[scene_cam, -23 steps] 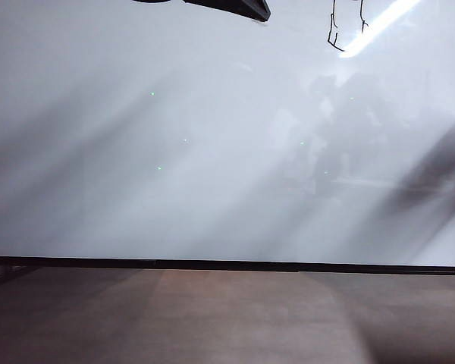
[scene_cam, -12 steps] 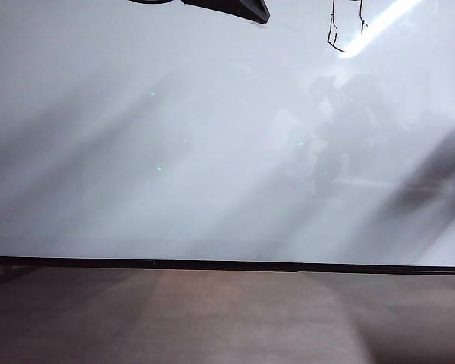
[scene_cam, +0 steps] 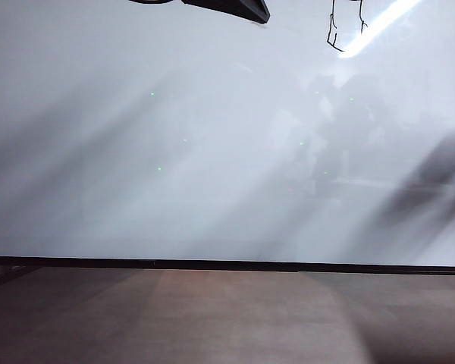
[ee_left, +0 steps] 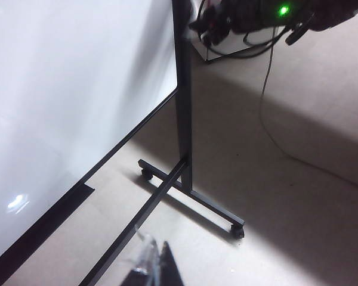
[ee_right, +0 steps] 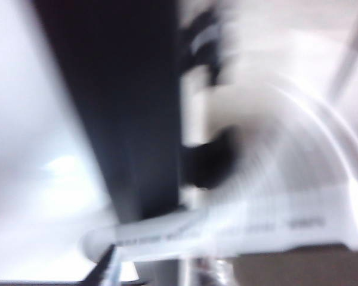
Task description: Reach to the right to find the marker pen, pick it up, and write the number 0 on the whiteboard.
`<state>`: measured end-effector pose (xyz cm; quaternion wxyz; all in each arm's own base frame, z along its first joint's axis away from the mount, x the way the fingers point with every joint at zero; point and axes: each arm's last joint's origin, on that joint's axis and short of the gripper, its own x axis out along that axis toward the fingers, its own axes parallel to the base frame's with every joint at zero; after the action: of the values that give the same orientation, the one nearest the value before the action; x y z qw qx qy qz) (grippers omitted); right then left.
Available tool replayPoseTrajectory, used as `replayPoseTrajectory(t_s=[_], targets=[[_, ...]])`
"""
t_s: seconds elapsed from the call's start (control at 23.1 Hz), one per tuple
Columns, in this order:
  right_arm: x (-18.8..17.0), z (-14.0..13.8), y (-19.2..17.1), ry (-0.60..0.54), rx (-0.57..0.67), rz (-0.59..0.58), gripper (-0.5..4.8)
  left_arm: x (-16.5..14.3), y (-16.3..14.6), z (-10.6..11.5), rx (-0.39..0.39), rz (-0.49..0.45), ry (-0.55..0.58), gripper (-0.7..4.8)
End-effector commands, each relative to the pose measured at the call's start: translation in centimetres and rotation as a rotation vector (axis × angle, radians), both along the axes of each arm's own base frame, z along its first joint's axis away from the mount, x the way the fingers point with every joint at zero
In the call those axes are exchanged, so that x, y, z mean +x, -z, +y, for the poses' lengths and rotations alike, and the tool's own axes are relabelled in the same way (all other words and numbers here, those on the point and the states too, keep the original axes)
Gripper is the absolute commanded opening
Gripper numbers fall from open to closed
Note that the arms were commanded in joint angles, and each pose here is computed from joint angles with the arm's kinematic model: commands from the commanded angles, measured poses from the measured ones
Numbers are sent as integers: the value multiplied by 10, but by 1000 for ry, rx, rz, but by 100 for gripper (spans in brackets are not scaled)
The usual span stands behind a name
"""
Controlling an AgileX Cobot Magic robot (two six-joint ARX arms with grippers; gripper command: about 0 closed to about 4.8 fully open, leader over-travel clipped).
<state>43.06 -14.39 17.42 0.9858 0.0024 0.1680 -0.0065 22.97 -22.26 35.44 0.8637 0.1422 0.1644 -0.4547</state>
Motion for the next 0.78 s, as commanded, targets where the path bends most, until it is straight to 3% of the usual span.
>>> replayPoseTrajectory(t_s=[0.04, 0.26, 0.35, 0.39, 0.48, 0.56, 0.78], targets=[[0, 1, -18, -11, -17, -64, 153, -1, -2, 1, -9, -5, 2, -5], [-5, 0, -28, -5, -18, -66, 152, -2, -4, 2, -13, -9, 2, -5], [-17, -3, -41, 11, 0, 9, -14, -11, -18, 12, -30, -50, -33, -5], [-25, -6, -49, 21, 6, 19, -5, -16, -24, 17, -37, -68, -52, -5], [-44, -6, -70, 23, 3, -5, -5, -32, -41, 35, -52, -94, -76, -5], [-81, 6, -105, 20, -3, -80, -5, -64, -65, 70, -76, -133, -133, -5], [-169, 50, -160, -9, 9, -259, -5, -127, -94, 136, -269, -206, -268, -5]])
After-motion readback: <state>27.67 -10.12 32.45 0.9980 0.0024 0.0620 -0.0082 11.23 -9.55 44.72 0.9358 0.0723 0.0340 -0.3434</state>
